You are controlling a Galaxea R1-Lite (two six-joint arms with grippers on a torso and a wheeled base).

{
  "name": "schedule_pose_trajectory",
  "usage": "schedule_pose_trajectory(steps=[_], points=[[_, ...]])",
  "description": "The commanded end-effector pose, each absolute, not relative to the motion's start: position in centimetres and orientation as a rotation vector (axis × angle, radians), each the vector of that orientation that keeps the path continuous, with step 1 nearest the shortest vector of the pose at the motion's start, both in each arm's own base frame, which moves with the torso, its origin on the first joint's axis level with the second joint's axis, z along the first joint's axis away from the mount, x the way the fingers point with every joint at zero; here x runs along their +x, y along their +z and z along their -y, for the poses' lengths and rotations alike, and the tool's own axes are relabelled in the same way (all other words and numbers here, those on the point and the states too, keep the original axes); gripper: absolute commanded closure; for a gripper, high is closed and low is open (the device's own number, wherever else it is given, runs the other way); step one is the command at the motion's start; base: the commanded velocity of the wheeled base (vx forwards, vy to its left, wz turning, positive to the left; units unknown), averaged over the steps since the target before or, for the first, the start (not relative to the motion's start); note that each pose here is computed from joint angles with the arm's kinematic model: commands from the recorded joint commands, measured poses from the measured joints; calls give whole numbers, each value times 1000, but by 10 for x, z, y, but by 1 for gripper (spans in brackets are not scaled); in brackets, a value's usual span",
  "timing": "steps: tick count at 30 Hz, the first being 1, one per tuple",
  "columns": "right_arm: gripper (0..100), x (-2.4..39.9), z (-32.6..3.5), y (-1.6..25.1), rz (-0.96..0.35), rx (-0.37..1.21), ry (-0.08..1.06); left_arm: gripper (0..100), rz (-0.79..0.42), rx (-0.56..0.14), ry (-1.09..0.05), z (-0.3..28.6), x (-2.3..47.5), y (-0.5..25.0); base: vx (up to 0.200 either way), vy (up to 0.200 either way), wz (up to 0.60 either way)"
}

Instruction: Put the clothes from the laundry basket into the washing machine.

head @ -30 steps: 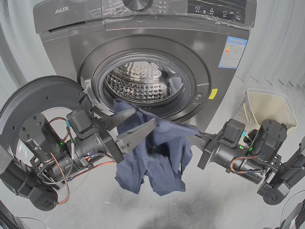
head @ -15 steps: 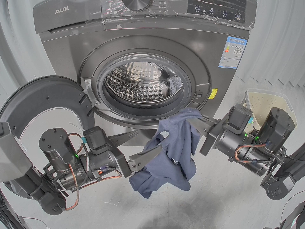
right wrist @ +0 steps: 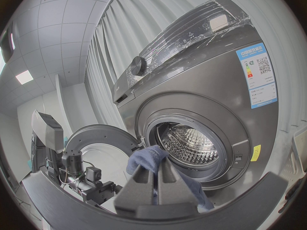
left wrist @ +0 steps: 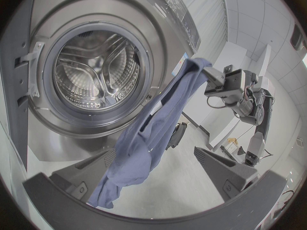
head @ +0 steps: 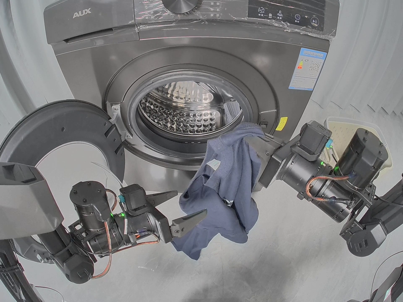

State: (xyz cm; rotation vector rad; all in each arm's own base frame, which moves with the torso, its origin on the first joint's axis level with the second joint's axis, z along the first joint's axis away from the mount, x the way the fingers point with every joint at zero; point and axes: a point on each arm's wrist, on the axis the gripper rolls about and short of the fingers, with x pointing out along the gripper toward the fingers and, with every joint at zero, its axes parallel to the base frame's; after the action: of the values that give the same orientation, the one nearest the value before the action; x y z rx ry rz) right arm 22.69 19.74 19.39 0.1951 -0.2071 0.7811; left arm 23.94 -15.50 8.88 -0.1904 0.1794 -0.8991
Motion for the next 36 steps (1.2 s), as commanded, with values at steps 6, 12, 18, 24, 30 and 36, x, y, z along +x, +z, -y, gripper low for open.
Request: schedule_pose_trajectory(steps=[6, 12, 18, 24, 30, 36], points=[[100, 225, -198, 192, 200, 195, 786, 0, -278, -181, -847, 151, 256, 56, 0, 0, 0], [100, 225, -198, 192, 200, 195, 788, 0, -315, -182, -830, 153, 267, 40, 0, 0, 0], [100, 223, -200, 191, 195, 197, 797, 0, -333, -183, -810, 153, 280, 25, 0, 0, 0], [100, 223, -200, 191, 195, 197, 798, 0, -334, -183, -812, 161, 295, 11, 0, 0, 0], [100, 221, -201, 192, 197, 200, 802, 0, -332, -188, -829, 168, 307, -1, 0, 0, 0], [100, 219, -203, 192, 197, 205, 813, 0, -329, -186, -848, 172, 312, -6, 0, 0, 0]])
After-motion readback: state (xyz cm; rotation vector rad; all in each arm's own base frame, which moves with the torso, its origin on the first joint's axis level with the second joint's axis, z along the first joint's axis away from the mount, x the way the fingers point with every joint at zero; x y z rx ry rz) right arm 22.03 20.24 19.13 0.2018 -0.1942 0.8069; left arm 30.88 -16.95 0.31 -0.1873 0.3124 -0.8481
